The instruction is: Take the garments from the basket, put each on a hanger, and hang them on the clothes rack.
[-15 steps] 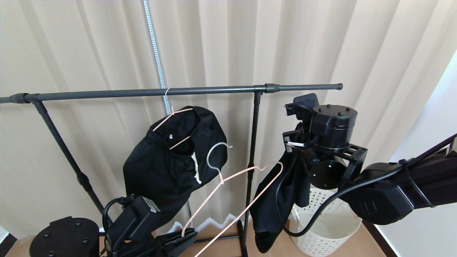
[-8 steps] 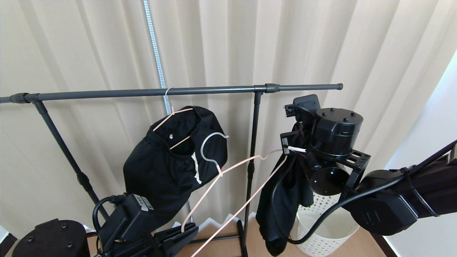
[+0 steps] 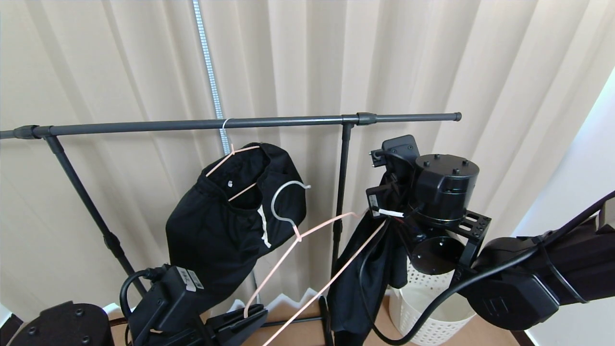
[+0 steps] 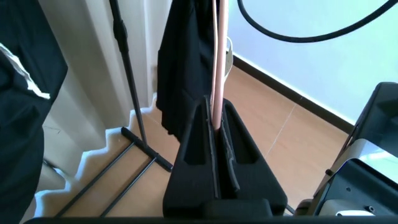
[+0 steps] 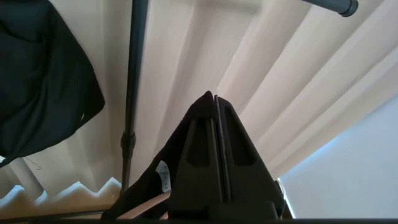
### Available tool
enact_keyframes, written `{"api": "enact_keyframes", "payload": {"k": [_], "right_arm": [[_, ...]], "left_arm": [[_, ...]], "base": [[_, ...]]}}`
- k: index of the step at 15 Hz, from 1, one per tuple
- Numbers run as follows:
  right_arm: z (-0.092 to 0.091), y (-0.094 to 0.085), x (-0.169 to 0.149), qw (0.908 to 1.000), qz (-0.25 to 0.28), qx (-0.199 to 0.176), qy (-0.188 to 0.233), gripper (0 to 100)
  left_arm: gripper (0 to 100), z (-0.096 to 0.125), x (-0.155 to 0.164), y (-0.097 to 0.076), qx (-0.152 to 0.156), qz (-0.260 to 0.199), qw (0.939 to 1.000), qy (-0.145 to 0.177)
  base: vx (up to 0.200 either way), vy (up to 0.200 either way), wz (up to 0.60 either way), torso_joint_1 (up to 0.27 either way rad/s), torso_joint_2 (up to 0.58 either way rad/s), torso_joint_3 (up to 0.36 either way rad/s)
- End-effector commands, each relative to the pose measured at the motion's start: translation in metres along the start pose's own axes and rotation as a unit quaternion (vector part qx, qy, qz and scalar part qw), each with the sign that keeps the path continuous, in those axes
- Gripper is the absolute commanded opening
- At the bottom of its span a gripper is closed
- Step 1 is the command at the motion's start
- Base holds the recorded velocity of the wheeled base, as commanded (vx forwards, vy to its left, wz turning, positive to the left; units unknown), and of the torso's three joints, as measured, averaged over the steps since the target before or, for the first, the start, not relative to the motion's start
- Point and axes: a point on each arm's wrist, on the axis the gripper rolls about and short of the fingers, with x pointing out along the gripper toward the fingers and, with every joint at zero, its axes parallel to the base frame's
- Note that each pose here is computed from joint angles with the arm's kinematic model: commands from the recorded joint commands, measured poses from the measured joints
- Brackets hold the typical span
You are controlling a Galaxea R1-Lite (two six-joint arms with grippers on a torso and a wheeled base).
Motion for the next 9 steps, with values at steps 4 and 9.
{"api": "enact_keyframes", "payload": {"k": [4,9], "right_arm": [[0.000,0.006,-0.005,0.9999,0.011,-0.003,-0.002,0],[-0.002,0.016,-0.018,0.9993,0.035,-0.014,-0.002,0]], "left_arm": [[0,0.002,0.003,0.002,-0.001,0.006,0.9999,-0.009],[0,-0.001,0.006,0.009,-0.007,0.022,0.9997,-0.001]], "base": [[0.000,0.000,0.00,0.000,0.00,0.000],[0.000,0.000,0.00,0.000,0.00,0.000]]}}
